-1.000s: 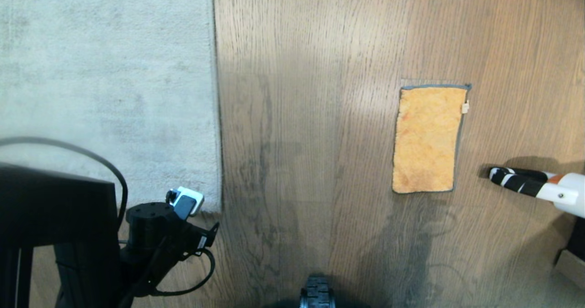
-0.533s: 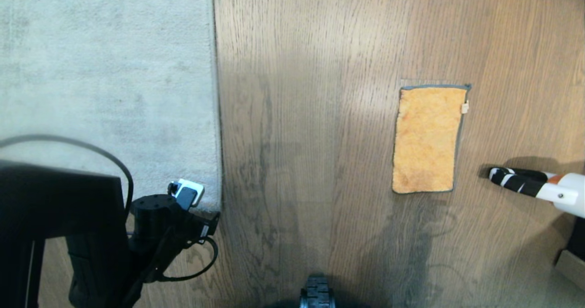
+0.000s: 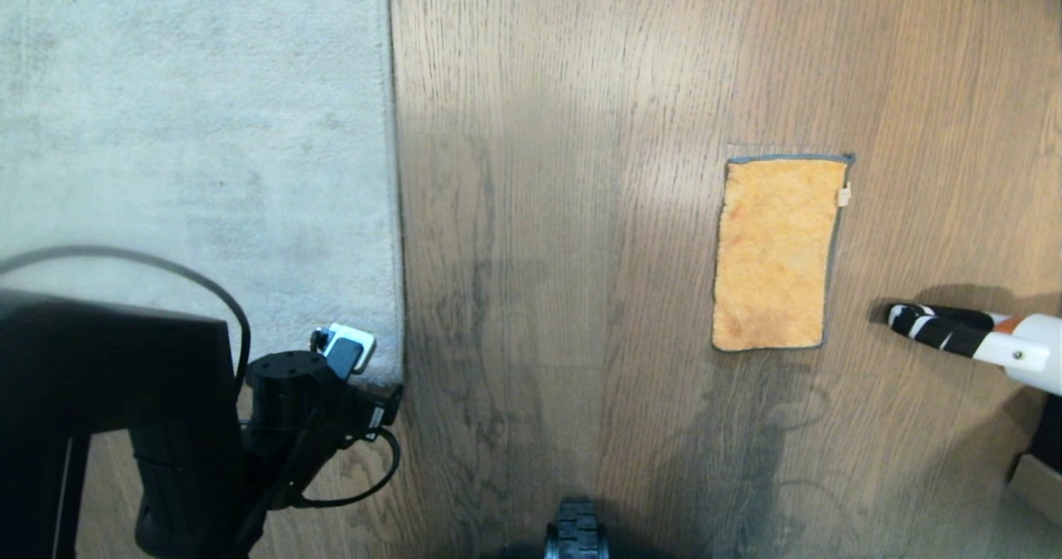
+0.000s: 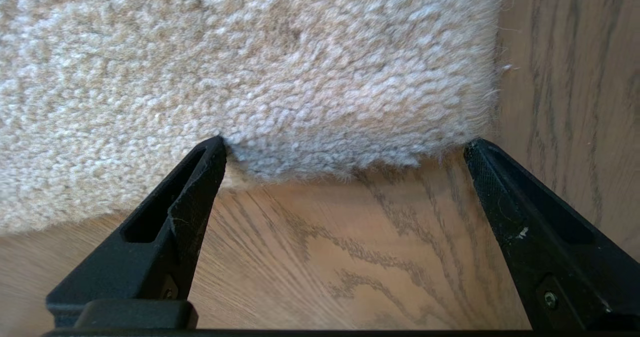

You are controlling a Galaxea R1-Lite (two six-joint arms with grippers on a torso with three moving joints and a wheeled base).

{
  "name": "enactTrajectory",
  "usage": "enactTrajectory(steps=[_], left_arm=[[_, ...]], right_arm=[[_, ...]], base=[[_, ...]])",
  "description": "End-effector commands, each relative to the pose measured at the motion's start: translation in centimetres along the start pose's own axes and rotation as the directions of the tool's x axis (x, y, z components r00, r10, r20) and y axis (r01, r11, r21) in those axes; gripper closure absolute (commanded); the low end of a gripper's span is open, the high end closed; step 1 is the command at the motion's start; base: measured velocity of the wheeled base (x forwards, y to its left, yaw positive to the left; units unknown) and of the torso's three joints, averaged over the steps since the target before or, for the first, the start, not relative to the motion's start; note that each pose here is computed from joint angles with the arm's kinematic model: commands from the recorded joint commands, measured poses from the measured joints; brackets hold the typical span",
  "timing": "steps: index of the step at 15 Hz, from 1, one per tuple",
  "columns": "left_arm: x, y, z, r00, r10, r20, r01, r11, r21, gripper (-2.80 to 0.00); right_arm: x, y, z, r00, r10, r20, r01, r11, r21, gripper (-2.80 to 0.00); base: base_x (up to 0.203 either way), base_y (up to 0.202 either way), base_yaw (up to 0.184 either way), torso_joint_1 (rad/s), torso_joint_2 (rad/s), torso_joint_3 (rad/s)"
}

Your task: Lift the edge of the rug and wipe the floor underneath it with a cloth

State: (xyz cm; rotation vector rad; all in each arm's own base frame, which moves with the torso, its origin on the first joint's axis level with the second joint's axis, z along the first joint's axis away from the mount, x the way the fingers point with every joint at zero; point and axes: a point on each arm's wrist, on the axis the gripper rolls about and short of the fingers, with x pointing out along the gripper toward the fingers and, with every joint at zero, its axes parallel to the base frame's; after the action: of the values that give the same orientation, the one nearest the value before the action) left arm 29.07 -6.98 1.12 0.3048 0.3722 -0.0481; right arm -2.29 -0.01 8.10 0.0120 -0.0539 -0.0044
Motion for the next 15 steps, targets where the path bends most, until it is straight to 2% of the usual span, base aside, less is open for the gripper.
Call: enactTrajectory(steps=[1, 8, 15], left_arm=[[-0.16, -0.41, 0.3, 1.0, -0.011, 0.02, 0.011, 1.0, -0.015, -2.8], [-0.92, -0.28, 0.75, 0.999, -0.011, 0.032, 0.012, 0.999, -0.037, -2.8], [-0.98, -0.22, -0.18, 1.0, -0.009, -0.008, 0.009, 1.0, -0.015, -2.8]], right_arm=[[0.01, 0.0, 0.01, 1.0, 0.0, 0.0, 0.0, 1.0, 0.0, 0.0], [0.01, 0.0, 0.0, 1.0, 0.0, -0.001, 0.0, 1.0, 0.0, 0.0], [0.01, 0.0, 0.0, 1.0, 0.0, -0.001, 0.0, 1.0, 0.0, 0.0]], base=[[0.0, 0.0, 0.0, 0.0, 0.0, 0.0], [0.0, 0.0, 0.0, 0.0, 0.0, 0.0], [0.0, 0.0, 0.0, 0.0, 0.0, 0.0]])
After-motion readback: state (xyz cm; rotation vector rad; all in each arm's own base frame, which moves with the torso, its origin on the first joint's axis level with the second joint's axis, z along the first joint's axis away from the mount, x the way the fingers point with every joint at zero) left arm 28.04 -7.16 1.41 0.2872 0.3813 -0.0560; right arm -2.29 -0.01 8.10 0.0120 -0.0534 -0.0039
